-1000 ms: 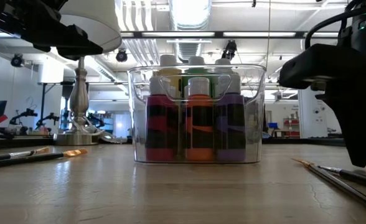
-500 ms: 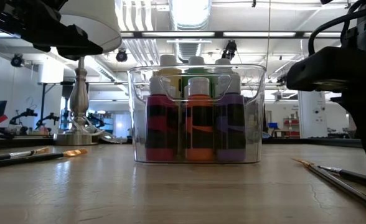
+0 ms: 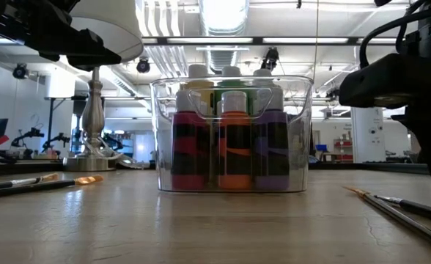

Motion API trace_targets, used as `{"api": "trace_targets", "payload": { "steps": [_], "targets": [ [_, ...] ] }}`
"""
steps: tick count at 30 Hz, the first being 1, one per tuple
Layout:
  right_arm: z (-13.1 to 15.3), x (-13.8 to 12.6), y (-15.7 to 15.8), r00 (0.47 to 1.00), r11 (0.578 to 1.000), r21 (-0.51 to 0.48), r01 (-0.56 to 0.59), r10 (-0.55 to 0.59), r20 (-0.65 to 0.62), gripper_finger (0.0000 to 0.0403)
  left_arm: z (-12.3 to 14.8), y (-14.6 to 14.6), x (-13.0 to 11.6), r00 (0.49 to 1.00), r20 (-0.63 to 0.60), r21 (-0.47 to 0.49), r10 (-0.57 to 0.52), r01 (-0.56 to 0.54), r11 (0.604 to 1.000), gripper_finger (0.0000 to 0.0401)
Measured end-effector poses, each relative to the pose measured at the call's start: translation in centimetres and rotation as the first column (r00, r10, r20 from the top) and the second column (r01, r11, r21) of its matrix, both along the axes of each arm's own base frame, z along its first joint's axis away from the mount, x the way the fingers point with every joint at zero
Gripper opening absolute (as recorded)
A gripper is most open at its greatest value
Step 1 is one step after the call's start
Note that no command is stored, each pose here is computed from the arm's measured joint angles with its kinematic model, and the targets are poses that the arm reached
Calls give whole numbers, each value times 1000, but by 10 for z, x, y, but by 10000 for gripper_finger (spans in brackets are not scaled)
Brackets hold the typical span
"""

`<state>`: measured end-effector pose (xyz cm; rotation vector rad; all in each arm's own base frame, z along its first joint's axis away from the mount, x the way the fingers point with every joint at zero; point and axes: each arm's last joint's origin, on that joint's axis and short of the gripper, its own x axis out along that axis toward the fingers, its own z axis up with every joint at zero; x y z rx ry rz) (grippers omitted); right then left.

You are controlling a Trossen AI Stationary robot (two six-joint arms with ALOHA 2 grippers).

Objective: Pick & Place Paint Supplies
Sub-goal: Put the orange paintbrush into the yellow cup

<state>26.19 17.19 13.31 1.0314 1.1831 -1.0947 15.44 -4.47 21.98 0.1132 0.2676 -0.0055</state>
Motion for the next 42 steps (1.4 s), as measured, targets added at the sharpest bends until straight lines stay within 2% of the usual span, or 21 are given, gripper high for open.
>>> {"api": "trace_targets", "payload": {
  "steps": [4, 6, 15, 24, 32, 42],
  "targets": [
    [11, -6, -6, 1000, 998, -65, -4, 4, -12, 8, 0, 0, 0, 1000, 0, 0, 0, 0, 1000, 222],
    [20, -5, -6, 1000, 998, -67, -1, 2, 24, 8, 0, 0, 0, 1000, 0, 0, 0, 0, 1000, 222],
    [41, -14, -13, 999, 994, -104, -9, 13, 39, 8, 0, 0, 0, 1000, -1, 0, 0, 0, 1000, 222],
    [66, -24, -32, 998, 979, -202, -12, 23, 55, 8, 0, 0, 0, 1000, -1, 0, 1, -1, 1000, 223],
    [83, -26, -68, 996, 960, -272, -58, 74, 50, 8, 0, 0, 0, 1000, 0, 0, 0, 0, 1000, 222],
    [98, -27, -136, 987, 927, -343, -153, 158, -14, 8, 0, 0, 0, 1000, 0, 0, 0, 0, 1000, 222]
  ]
}}
